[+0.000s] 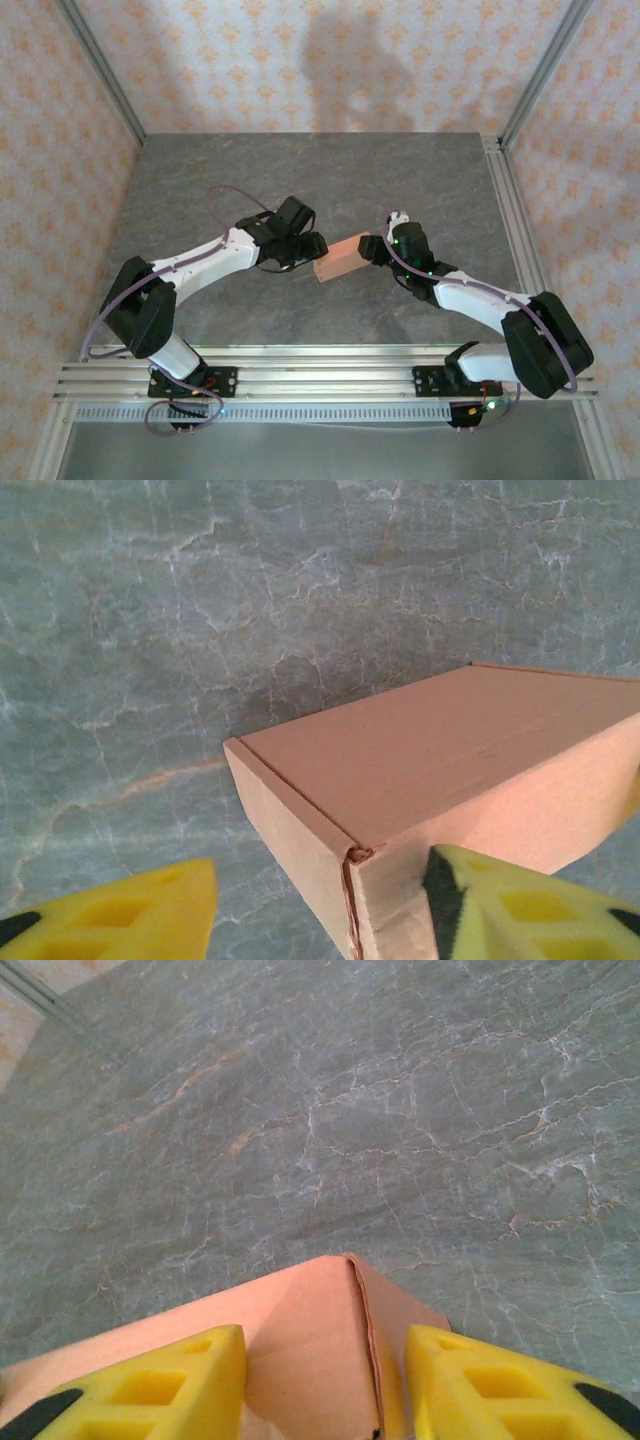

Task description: Fold the paper box

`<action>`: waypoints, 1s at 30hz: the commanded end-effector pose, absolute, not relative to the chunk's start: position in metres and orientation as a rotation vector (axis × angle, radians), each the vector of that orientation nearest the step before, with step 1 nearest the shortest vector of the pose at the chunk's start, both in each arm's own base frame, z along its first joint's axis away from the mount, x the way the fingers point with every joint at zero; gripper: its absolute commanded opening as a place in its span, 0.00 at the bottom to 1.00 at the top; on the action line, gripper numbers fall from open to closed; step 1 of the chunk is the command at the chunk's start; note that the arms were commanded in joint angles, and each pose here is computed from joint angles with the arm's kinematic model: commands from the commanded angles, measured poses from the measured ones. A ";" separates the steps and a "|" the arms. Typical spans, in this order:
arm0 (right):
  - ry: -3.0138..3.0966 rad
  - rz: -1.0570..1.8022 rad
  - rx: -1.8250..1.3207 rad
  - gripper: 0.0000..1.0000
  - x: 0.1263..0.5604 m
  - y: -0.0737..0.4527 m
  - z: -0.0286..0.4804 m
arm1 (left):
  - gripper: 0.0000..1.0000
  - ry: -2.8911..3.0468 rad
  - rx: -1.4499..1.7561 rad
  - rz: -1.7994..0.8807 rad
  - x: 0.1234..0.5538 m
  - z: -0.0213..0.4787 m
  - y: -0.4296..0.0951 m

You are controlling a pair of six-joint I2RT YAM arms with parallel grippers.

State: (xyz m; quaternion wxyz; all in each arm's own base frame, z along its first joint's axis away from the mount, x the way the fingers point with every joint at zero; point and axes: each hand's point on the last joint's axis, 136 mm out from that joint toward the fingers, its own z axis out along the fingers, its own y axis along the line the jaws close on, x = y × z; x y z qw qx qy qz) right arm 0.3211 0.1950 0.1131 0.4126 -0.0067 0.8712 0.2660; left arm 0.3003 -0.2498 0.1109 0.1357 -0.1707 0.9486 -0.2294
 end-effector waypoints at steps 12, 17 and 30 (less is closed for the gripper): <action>2.279 0.617 -0.018 0.38 0.309 0.187 0.074 | 0.59 2.716 -0.489 -0.749 0.285 0.123 -0.245; 2.289 0.620 -0.036 0.38 0.308 0.188 0.072 | 0.44 2.756 -0.502 -0.734 0.288 0.104 -0.241; 2.284 0.696 -0.034 0.30 0.305 0.197 0.078 | 0.28 2.880 -0.555 -0.635 0.269 0.049 -0.230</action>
